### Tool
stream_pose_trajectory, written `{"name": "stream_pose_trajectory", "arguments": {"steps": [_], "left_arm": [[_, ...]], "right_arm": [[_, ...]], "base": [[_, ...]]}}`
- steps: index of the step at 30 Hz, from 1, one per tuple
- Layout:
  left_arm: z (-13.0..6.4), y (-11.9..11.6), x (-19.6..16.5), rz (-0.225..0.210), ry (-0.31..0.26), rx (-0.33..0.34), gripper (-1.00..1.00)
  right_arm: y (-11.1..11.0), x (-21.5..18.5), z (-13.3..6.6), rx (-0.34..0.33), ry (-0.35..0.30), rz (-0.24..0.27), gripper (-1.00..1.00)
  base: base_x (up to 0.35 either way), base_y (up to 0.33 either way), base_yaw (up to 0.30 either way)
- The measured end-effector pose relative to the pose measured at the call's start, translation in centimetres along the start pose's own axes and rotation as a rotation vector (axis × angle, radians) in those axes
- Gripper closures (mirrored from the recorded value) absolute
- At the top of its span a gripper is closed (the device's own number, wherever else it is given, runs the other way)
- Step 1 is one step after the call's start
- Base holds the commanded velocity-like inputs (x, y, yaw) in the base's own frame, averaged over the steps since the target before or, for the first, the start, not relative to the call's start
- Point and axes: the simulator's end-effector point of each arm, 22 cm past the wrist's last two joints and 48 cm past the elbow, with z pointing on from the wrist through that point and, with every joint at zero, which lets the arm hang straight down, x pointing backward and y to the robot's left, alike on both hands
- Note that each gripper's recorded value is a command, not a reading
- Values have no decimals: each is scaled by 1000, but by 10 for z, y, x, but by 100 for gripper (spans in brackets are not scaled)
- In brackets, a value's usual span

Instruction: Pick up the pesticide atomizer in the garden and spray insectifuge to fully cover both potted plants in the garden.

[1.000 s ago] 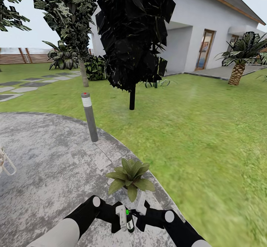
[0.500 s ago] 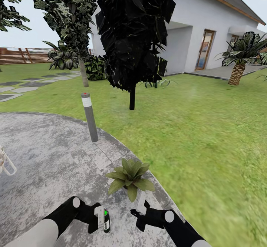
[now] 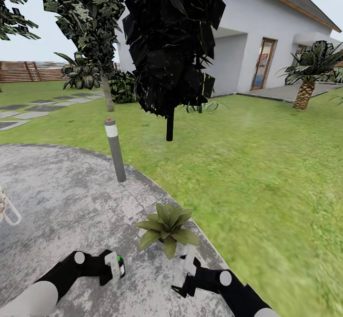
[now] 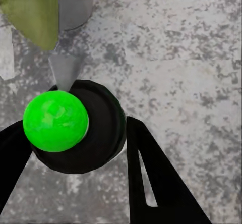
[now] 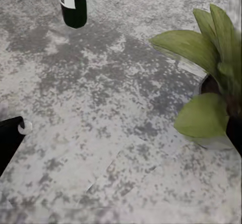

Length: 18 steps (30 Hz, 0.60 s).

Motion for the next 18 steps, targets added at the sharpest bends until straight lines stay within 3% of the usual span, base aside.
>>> {"name": "stream_pose_trajectory", "arguments": {"steps": [2,3,5,10,12,14,15,18], "left_arm": [[-2,18,-3,-55,-24,-77,100],[-5,31,-2,-106,-37,-134,100],[-8,42,5,-171,-25,-180,100],[-10,44,28,-296,67,-200,100],[-11,39,39,-375,112,-189,100],[-11,34,47,-426,149,-178,100],[-12,32,52,-452,173,-174,100],[-16,26,65,-527,250,-163,100]], "right_arm": [[-25,40,-23,67,67,8,-100],[-35,80,-38,125,138,38,-100],[-38,130,-56,203,230,86,-100],[-40,200,-90,377,382,139,-100],[-47,227,-114,514,448,175,-100],[-60,237,-132,667,456,277,-100],[-64,246,-145,753,461,360,-100],[-70,268,-174,889,472,512,-100]], "base": [[0,0,0],[0,0,0],[0,0,0],[0,0,0],[0,0,0],[0,0,0],[0,0,0],[0,0,0]]}}
